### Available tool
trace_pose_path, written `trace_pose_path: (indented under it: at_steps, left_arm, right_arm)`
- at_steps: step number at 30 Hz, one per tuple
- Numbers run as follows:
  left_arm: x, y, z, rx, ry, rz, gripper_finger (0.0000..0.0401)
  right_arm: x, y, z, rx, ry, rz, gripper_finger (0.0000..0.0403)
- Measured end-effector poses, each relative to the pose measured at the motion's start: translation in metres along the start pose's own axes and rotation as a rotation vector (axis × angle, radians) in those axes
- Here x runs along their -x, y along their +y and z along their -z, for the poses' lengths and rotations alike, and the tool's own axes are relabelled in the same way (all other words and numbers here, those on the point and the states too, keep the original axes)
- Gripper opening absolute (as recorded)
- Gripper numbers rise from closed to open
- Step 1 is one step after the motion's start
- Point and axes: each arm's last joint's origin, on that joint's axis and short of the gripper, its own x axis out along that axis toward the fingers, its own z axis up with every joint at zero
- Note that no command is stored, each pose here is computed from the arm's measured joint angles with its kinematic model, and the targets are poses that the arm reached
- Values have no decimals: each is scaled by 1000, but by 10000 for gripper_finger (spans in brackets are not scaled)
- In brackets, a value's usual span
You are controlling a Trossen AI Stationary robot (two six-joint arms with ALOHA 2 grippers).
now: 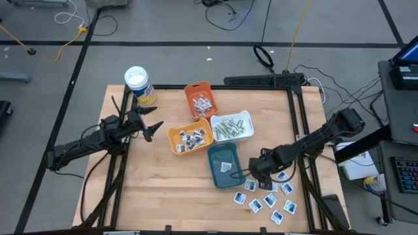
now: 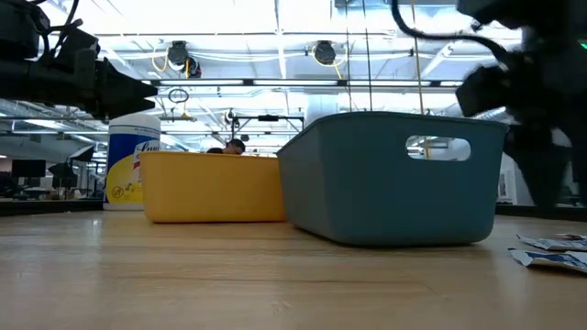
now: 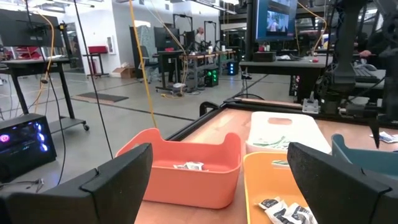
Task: Pick & Place First Aid Supplies
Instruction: Put the blue alcohol pad into the blue bin
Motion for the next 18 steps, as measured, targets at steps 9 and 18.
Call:
trace_pose_path:
  at_steps: [9,18]
  left_arm:
    - [0,0,0,0,0,0,379]
    - [0,0,0,0,1,0,379]
  right_arm:
    - [-25,0,14,29,32,49,221]
    - [-27,0,14,7,13,62,26]
